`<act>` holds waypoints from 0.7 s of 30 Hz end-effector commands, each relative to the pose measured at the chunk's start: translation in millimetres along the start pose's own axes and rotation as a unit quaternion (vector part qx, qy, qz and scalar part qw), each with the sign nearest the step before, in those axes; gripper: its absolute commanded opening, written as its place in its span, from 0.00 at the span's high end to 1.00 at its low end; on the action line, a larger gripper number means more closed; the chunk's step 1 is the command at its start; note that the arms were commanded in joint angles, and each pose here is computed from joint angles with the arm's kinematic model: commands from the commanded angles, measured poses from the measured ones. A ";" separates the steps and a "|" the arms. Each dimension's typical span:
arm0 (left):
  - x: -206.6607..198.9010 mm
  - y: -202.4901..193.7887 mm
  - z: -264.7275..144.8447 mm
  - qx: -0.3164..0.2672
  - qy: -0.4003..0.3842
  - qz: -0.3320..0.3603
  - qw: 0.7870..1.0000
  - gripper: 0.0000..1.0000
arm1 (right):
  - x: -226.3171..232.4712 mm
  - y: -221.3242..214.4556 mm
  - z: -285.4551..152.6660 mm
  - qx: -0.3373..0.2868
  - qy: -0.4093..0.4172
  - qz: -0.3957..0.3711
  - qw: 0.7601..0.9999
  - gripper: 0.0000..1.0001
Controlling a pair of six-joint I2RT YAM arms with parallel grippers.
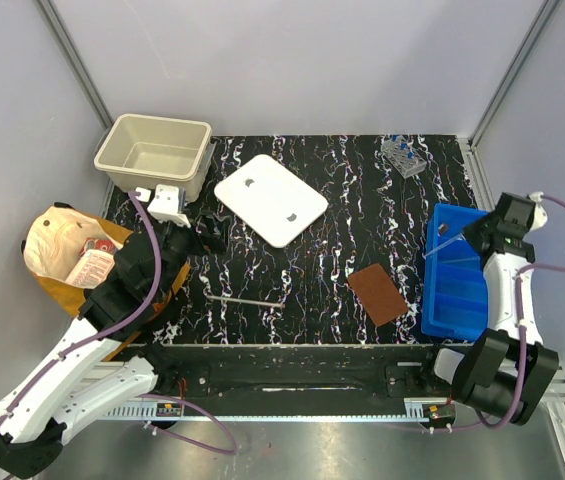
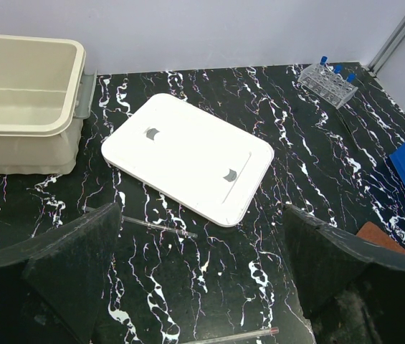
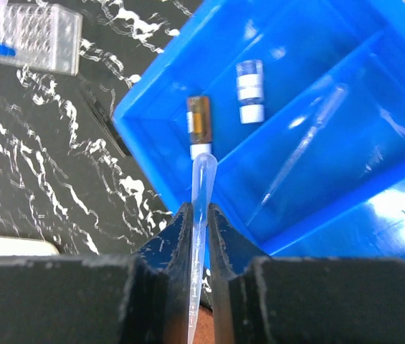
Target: Organize the chemistry lab equipment
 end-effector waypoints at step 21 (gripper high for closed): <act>-2.6 16.9 -5.0 -0.034 -0.010 -0.010 0.999 0.01 | -76.9 14.3 39.4 -0.073 -0.071 0.196 0.975 0.83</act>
Point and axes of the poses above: each gripper's point midway between its finger pads, its own z axis out along the fingers, its own x axis along the line the jaws close on, y = z × x, the point moved 5 cm from there along -z, back along the fingers
